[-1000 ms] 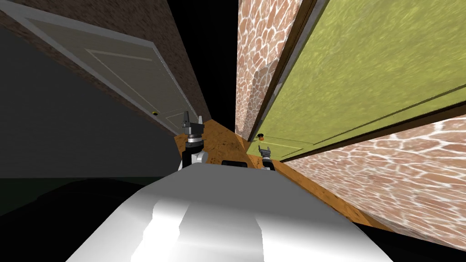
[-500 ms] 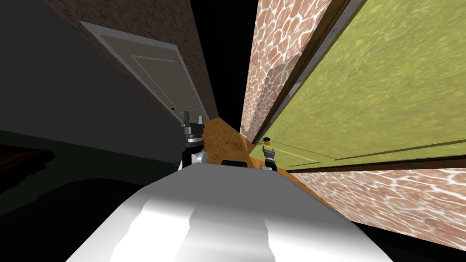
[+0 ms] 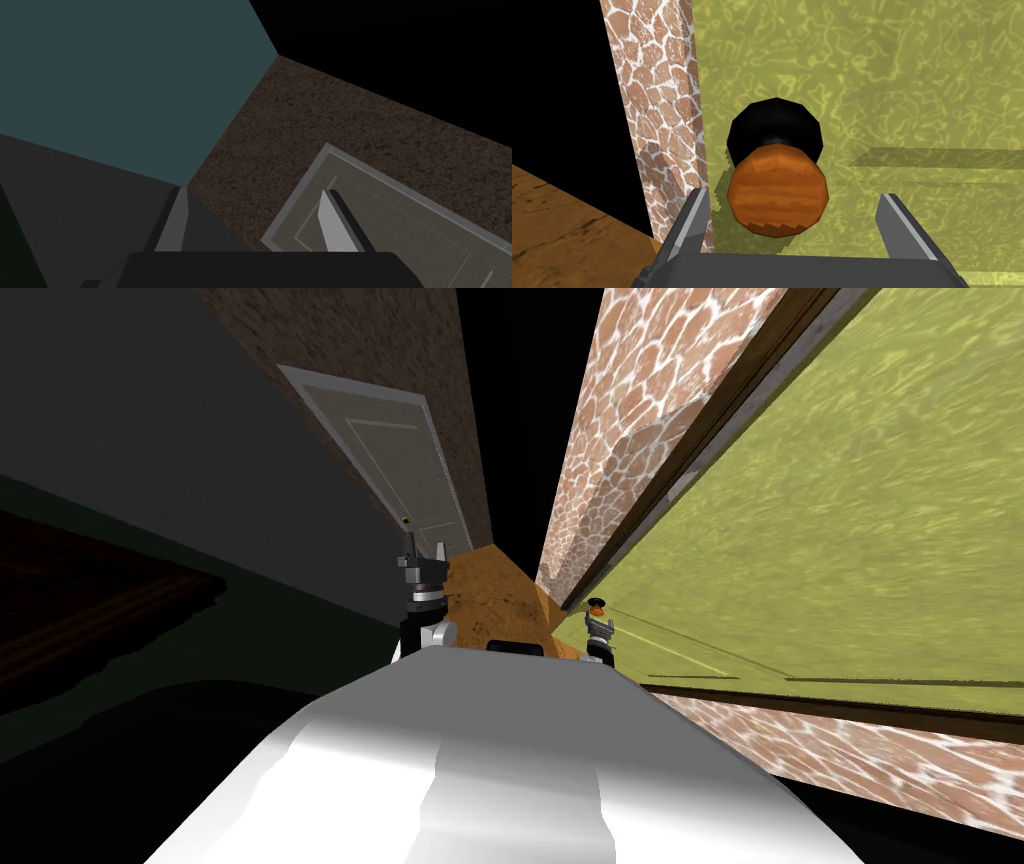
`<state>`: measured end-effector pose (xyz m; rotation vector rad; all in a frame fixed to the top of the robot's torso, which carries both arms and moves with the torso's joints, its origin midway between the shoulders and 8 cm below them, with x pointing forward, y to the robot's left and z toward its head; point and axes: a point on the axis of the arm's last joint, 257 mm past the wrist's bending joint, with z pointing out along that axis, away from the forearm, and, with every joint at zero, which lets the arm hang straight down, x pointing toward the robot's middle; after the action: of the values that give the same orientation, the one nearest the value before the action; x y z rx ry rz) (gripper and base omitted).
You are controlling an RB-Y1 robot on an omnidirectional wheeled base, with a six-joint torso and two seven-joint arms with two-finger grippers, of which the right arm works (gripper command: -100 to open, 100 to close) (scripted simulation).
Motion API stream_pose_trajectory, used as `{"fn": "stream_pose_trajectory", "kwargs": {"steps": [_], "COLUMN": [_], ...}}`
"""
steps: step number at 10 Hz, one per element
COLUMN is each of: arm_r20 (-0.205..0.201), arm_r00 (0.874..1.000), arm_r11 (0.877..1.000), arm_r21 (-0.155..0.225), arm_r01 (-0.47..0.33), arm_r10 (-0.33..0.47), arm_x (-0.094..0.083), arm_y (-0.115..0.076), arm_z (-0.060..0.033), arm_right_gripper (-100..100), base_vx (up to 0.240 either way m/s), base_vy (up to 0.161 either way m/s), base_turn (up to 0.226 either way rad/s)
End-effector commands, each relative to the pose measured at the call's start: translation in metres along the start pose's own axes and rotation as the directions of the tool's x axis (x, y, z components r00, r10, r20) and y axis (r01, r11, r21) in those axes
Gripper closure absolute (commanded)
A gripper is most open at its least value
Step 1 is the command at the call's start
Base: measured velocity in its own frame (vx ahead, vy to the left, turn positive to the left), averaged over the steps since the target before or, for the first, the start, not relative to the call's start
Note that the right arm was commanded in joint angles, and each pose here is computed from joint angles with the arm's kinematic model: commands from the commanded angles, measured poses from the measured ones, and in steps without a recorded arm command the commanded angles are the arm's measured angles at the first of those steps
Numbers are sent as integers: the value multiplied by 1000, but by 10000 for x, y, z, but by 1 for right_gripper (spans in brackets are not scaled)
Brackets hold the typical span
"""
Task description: Pull the door open
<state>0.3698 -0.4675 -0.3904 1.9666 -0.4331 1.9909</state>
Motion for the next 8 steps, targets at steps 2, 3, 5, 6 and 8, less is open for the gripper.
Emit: {"fn": "stream_pose_trajectory", "kwargs": {"steps": [2, 3, 5, 6, 8], "arm_r20": [2, 2, 4, 3, 3], "arm_r00": [1000, 1000, 1000, 1000, 1000], "arm_r11": [997, 994, 987, 989, 989], "arm_r21": [-77, -112, -163, -147, -147], "arm_r01": [0, 0, 0, -2, -2], "arm_r10": [0, 0, 1, 3, 3], "arm_x": [5, 0, -10, -11, -11], "arm_y": [261, 378, 547, 498, 498], "arm_z": [-6, -18, -45, -46, -46], "arm_right_gripper": [-100, -100, -100, -100, 100], "base_vx": [-8, -10, -17, -7, 2], "base_vy": [-45, -51, -43, -21, 5], "base_turn": [313, 305, 310, 47, -28]}}
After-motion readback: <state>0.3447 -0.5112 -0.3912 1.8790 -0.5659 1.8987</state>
